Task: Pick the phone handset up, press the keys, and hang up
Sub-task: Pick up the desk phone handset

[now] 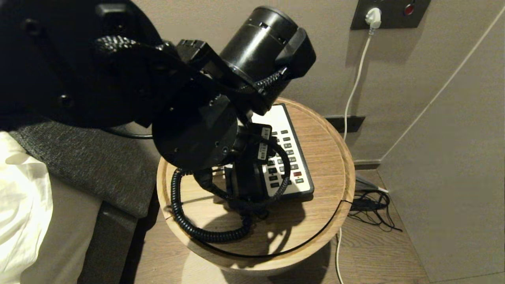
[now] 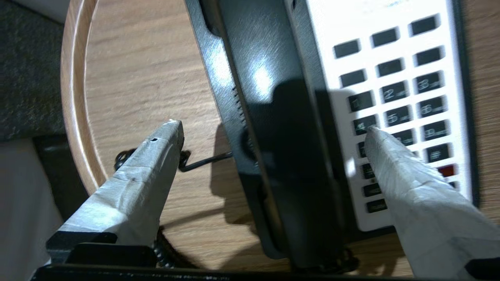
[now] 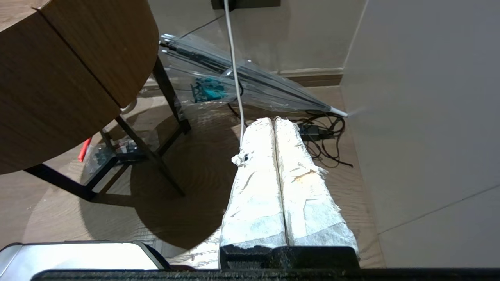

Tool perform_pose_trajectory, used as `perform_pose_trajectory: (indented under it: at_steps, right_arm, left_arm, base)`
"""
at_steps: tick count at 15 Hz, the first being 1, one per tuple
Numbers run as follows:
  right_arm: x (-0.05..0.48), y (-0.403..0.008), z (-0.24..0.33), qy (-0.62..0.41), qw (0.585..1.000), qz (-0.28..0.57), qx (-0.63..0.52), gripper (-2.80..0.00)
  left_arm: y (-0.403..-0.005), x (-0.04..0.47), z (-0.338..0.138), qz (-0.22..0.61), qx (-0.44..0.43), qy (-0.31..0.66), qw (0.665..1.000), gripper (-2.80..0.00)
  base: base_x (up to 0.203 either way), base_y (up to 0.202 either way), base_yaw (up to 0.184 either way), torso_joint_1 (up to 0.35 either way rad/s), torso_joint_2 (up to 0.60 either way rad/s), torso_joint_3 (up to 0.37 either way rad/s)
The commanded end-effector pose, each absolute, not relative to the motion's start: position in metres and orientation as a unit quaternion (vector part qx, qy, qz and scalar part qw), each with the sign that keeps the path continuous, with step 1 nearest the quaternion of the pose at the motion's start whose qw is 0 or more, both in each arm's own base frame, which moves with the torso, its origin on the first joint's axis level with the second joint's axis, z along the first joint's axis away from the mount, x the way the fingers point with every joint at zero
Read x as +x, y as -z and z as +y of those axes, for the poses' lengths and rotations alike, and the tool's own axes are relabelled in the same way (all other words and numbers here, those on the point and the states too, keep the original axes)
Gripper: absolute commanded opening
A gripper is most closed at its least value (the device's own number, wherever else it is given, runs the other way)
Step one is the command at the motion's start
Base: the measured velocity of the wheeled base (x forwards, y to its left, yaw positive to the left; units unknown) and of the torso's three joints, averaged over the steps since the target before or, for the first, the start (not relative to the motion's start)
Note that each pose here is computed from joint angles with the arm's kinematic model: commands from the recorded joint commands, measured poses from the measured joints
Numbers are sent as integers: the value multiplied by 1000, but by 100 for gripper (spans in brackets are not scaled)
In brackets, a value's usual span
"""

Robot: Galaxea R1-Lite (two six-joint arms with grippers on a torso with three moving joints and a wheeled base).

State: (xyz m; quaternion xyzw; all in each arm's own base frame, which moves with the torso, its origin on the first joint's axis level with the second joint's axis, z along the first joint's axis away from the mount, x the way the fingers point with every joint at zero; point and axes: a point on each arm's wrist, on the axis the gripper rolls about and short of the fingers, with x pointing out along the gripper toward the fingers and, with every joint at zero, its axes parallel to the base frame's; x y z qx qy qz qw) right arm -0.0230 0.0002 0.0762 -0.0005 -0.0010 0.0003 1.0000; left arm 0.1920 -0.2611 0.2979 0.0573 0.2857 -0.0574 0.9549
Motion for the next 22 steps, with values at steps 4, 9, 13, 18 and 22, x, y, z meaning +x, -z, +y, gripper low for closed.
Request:
perform_pose_trajectory:
  at_steps: [4,9,13,18,22]
  right_arm:
    - [-23,-76,0,-1,1000,-2,-1,-280]
    - [-23,-76,0,-1,1000,-2,-1,-280]
    - [-23,-76,0,-1,1000,-2,-1,-280]
    - [-23,-76,0,-1,1000,-2,-1,-280]
    - [-23,-76,0,-1,1000,-2,-1,-280]
  left_arm:
    - [-294,208,-259,291,30,26,956,0]
    - [-288,216,-269,287,23,27,957,0]
    - [-283,221,-275,283,14,26,959,0]
    - [-284,222,-272,280,12,20,960,-280]
    - [-287,221,-271,278,8,22,960,-280]
  base:
    - [0,0,0,0,0,0]
    - [0,0,0,0,0,0]
    - [0,0,0,0,0,0]
    - [0,0,0,0,0,0]
    - [0,0,0,0,0,0]
